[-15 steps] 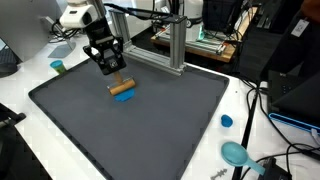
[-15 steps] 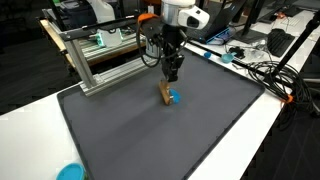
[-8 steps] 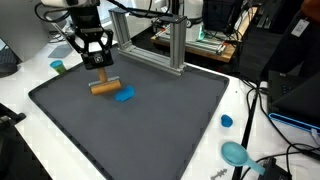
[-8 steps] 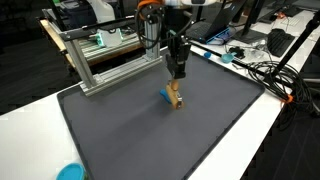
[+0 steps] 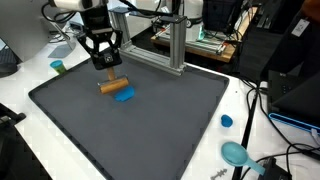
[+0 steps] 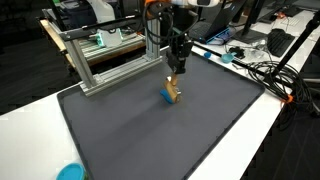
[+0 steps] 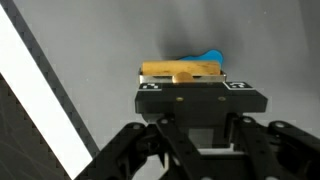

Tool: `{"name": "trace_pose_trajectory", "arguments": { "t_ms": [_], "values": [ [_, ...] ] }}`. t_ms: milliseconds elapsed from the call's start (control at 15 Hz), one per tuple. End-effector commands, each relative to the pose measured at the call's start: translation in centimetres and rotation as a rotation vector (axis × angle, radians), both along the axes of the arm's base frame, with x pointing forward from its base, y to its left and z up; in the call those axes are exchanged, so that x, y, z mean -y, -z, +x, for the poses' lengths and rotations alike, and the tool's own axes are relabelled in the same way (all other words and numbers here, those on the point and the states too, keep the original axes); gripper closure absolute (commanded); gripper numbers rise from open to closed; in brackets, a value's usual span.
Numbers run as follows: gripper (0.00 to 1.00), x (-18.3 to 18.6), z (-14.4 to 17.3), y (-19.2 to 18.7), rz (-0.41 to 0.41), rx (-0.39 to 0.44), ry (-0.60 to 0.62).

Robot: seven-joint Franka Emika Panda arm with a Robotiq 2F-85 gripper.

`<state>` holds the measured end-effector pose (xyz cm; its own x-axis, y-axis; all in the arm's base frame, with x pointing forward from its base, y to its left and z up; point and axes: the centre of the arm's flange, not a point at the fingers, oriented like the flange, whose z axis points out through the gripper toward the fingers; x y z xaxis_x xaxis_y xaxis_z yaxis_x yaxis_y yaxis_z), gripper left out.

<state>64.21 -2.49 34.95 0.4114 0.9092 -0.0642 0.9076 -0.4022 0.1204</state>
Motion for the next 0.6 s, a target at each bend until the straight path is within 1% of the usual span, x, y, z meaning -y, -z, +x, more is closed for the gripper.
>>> {"name": "trace_pose_trajectory", "arguments": {
  "t_ms": [0, 133, 400, 533],
  "values": [
    [0.78, -0.6, -0.6, 1.0, -0.013, -0.021, 0.022],
    [0.78, -0.6, -0.5, 2.1, -0.017, -0.037, 0.04],
    [0.78, -0.7, -1.5, 3.8, -0.017, -0.117, 0.029],
    [0.78, -0.8, -1.6, 4.4, -0.029, -0.118, 0.032]
  ]
}}
